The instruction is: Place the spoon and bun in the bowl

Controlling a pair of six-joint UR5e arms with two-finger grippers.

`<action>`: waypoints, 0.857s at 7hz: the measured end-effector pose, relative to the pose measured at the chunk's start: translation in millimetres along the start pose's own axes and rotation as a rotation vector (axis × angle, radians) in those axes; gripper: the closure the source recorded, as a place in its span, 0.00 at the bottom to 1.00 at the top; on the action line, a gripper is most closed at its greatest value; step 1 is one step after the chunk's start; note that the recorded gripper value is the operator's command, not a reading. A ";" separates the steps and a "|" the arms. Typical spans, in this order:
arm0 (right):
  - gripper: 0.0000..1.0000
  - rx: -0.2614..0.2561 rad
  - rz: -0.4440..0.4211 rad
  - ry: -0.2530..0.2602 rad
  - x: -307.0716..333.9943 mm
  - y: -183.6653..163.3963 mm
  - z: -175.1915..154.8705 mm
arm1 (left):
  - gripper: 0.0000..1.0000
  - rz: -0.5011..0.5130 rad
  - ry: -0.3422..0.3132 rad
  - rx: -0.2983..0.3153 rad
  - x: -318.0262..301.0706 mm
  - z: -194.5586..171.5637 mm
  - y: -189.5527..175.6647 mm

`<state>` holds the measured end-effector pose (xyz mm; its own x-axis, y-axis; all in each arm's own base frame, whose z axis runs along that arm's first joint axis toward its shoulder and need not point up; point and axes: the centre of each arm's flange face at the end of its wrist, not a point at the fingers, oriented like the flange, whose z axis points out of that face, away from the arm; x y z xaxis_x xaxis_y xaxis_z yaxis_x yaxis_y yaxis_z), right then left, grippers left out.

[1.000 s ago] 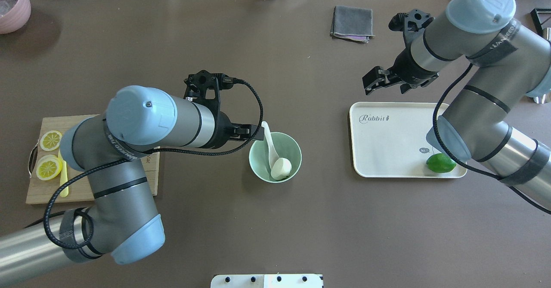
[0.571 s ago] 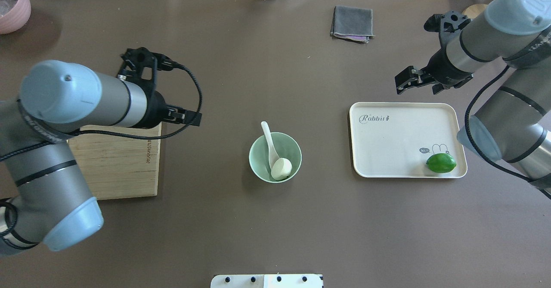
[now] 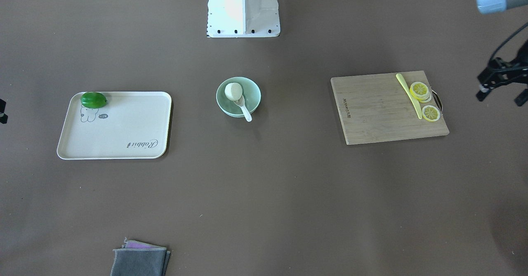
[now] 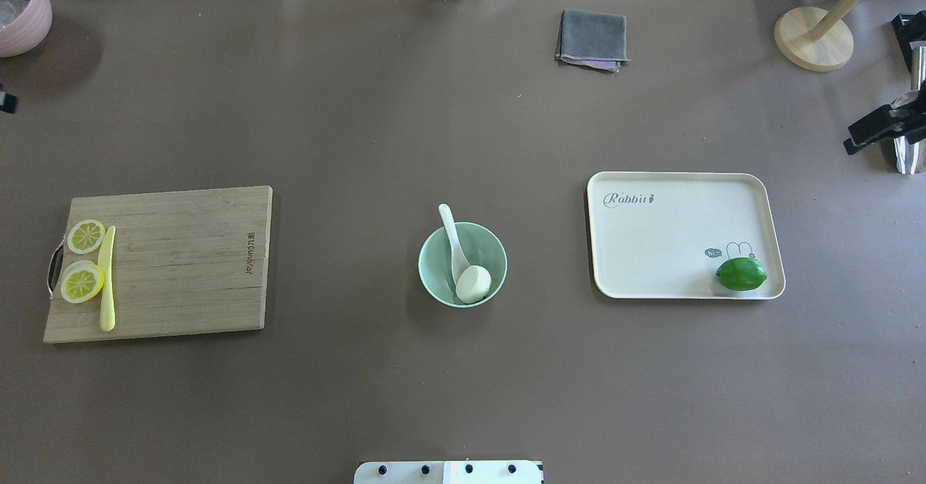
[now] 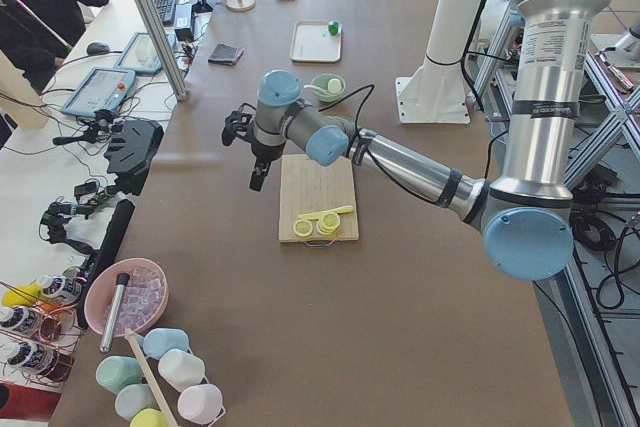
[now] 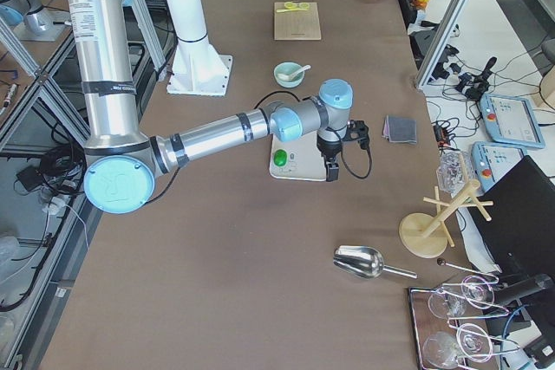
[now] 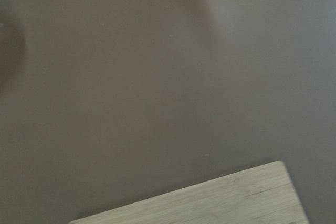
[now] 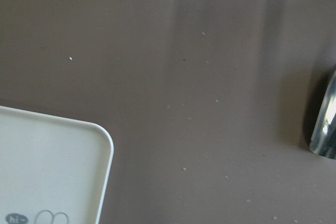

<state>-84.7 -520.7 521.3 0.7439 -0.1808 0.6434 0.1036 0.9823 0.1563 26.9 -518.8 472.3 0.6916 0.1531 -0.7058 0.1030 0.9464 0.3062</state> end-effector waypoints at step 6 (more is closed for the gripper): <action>0.00 -0.041 0.123 -0.037 142.6 100.9 -15.2 | 0.02 -0.023 -0.085 -0.057 -180.7 -29.9 51.8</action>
<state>42.0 -446.6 617.4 0.7278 -0.0594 0.6832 0.0404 0.9982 0.0437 -114.1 -489.0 596.6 0.7480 0.1084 -0.6547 0.0808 0.9643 0.2521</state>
